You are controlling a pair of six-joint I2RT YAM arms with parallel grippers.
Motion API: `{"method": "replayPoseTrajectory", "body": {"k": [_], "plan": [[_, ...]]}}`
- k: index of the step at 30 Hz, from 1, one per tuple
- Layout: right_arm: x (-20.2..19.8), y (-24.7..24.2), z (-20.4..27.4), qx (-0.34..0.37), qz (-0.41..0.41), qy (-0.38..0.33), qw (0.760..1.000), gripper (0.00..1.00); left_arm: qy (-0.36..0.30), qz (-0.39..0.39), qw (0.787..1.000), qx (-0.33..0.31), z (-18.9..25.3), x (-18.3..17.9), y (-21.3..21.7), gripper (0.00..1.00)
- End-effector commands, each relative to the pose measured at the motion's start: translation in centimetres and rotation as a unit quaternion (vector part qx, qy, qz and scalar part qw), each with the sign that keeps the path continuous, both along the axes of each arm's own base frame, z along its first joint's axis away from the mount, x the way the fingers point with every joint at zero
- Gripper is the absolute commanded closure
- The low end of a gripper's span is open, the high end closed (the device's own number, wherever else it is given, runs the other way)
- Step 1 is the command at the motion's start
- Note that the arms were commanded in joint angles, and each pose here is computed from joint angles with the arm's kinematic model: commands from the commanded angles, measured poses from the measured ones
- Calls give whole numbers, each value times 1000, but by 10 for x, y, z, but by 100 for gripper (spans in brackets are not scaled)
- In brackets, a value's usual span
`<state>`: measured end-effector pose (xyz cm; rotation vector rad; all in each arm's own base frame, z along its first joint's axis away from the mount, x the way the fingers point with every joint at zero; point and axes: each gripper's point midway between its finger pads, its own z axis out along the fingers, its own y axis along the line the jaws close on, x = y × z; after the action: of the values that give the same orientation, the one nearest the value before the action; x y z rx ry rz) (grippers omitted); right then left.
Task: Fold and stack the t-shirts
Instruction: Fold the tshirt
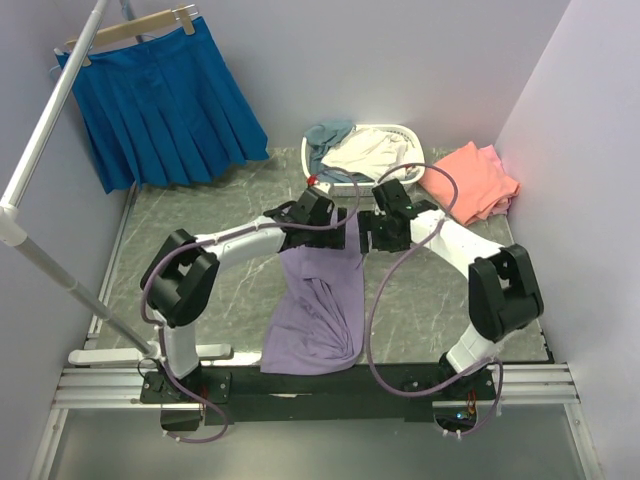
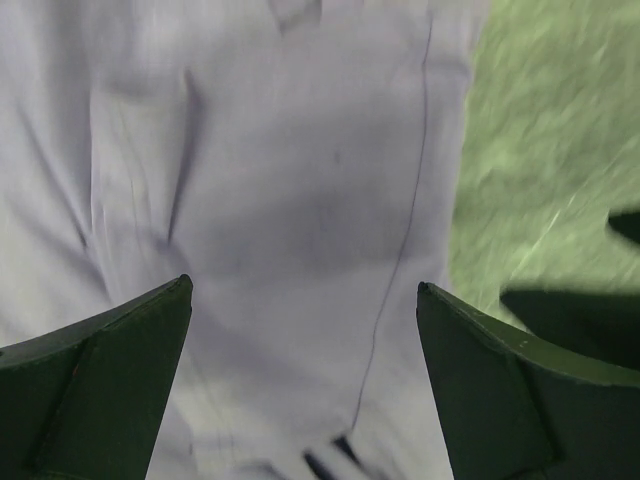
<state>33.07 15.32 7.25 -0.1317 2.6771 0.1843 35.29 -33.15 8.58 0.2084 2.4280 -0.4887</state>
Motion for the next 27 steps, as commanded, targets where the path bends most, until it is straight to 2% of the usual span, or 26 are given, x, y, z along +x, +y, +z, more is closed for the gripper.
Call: {"method": "replayPoseTrajectory", "body": {"k": [1, 8, 12, 20, 23, 27], "plan": [[-6, 15, 16, 58, -5, -28, 998, 18, -36, -27, 997, -68, 19, 36, -22, 1], [-28, 27, 12, 76, 9, -17, 997, 17, -5, -66, 992, -109, 3, 59, -42, 1], [-31, 28, 3, 69, 9, -5, 998, 17, 21, -56, 995, -83, -19, 65, -39, 0], [-38, 37, -1, 67, 28, 8, 997, 17, 45, 75, 996, -6, -66, 97, 49, 0], [-40, 40, -3, 64, 34, 12, 997, 17, 53, 108, 993, -1, -72, 106, 85, 0], [-43, 46, -9, 65, 43, 23, 997, 17, 45, 164, 985, 40, -74, 131, 136, 1]]}}
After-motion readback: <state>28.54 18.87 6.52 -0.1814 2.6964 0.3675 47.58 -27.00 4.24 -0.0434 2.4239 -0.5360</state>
